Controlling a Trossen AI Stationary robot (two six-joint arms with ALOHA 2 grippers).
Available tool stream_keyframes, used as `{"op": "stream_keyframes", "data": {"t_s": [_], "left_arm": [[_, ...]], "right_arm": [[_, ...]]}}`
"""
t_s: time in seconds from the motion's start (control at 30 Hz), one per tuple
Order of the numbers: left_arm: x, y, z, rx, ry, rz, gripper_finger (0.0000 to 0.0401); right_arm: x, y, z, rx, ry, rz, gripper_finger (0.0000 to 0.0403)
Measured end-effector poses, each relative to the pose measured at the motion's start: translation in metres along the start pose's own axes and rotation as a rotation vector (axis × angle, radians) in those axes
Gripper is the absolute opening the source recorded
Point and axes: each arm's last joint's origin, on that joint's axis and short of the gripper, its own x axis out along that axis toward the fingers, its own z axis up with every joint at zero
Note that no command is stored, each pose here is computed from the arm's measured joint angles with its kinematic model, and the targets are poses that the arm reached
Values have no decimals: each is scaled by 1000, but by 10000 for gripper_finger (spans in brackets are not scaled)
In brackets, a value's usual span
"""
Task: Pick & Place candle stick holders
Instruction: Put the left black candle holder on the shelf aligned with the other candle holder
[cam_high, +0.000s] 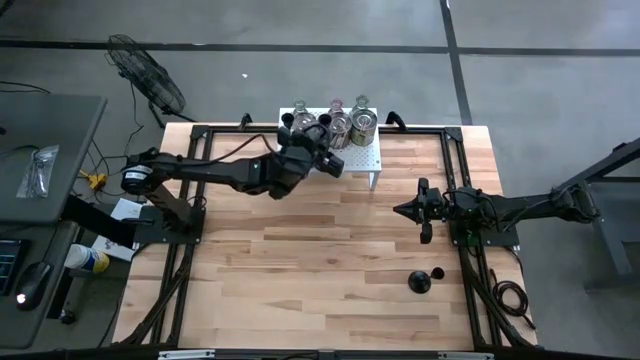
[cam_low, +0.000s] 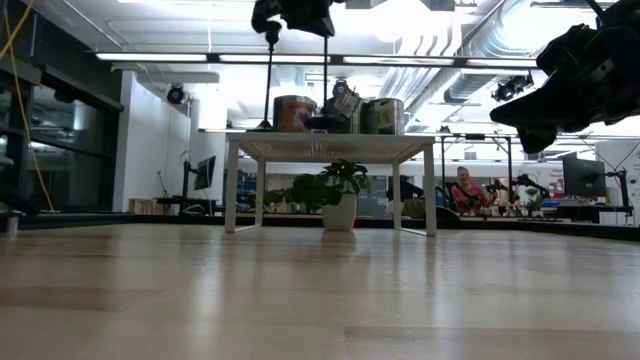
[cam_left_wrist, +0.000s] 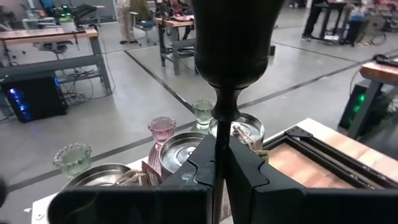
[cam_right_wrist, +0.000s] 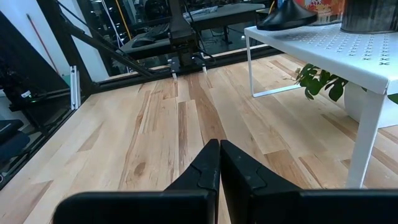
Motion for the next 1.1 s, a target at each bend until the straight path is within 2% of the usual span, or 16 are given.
{"op": "stream_keyframes", "data": {"t_s": [0.17, 0.4, 0.53, 0.77, 1.1], "left_arm": [[-8, -4, -1, -16, -19, 48, 7], [1, -19, -14, -35, -41, 50, 7], [2, -22, -17, -24, -65, 110, 7], [2, -21, -18, -21, -76, 184, 7], [7, -17, -18, -18, -74, 191, 7]], "right_arm": [[0, 0, 0, 0, 0, 0, 4], [0, 0, 0, 0, -1, 0, 4], [0, 0, 0, 0, 0, 0, 4], [0, 0, 0, 0, -1, 0, 4], [0, 0, 0, 0, 0, 0, 4]]}}
